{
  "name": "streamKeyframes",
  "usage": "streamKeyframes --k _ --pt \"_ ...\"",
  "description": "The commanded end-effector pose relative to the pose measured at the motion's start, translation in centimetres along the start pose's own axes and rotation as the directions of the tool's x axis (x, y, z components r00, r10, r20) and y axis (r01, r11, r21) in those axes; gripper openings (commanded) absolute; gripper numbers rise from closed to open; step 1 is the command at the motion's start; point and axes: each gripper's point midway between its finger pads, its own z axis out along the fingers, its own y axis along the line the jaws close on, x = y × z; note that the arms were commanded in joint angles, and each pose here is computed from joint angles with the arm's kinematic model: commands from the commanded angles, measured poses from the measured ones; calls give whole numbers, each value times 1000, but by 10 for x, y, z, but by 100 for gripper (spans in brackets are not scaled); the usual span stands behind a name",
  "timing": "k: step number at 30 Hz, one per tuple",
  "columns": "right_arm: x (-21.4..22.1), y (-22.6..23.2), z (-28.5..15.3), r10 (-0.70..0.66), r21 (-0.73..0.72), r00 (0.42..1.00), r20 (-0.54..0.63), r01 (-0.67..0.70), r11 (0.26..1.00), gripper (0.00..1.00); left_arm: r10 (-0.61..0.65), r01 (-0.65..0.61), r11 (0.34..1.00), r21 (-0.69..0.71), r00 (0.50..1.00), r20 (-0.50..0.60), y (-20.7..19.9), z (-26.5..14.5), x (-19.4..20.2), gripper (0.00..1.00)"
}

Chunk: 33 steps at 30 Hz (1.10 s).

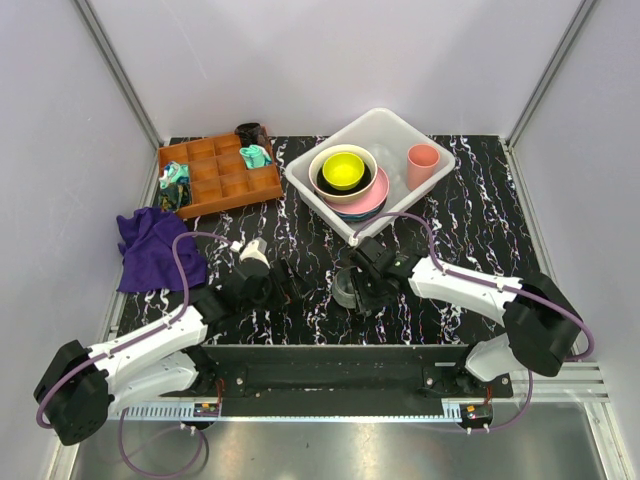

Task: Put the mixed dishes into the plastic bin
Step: Pick up the cup at the center of the board.

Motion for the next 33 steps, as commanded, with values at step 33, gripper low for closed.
streamKeyframes --k 33 --pt "-18 -12 -7 30 78 992 123 -40 996 0 -29 27 998 55 999 25 -5 -3 -3 99"
